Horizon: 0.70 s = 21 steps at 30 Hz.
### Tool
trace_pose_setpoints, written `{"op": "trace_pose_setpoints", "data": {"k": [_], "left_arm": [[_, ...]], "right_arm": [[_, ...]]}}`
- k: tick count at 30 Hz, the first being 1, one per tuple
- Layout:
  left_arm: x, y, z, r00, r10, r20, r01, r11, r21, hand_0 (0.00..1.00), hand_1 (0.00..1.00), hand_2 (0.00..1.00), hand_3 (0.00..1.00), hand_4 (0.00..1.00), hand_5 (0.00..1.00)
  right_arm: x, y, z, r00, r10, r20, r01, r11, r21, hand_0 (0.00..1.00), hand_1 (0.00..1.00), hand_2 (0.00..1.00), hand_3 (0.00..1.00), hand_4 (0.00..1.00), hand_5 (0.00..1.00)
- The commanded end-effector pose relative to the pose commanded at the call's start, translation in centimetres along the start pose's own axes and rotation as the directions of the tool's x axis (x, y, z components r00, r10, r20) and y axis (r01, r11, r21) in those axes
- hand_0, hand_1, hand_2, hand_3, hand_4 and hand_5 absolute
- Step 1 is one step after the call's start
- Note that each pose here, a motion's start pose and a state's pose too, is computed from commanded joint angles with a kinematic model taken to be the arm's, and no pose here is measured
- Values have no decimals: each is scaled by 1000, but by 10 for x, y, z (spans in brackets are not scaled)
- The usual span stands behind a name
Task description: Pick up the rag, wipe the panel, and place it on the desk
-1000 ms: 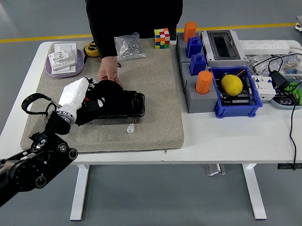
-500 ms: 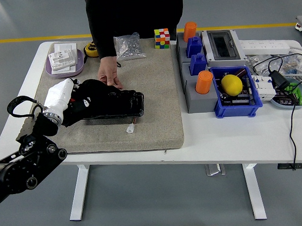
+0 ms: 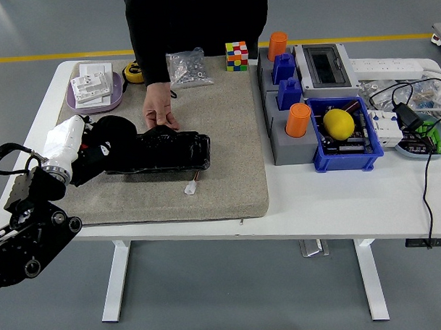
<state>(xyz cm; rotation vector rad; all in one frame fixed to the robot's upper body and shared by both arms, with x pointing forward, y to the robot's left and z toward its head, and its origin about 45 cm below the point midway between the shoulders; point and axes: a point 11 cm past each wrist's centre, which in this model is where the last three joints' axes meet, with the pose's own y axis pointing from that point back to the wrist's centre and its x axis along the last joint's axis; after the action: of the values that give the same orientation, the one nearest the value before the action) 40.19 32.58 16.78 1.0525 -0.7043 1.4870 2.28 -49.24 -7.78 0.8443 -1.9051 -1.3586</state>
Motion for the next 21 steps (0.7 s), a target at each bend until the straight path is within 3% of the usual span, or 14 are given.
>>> {"op": "trace_pose_setpoints", "data": {"k": [8, 21], "left_arm": [[-5, 1, 1, 1000, -12, -2, 12, 1000, 0, 251, 151, 444, 344, 2, 2], [-20, 3, 40, 998, -59, -1, 59, 994, -88, 251, 151, 445, 345, 2, 2]], "right_arm": [[2, 0, 0, 1000, 3, -4, -3, 1000, -1, 731, 612, 693, 614, 998, 566], [2, 1, -2, 1000, 4, -12, -4, 1000, 0, 731, 612, 693, 615, 998, 568]]}}
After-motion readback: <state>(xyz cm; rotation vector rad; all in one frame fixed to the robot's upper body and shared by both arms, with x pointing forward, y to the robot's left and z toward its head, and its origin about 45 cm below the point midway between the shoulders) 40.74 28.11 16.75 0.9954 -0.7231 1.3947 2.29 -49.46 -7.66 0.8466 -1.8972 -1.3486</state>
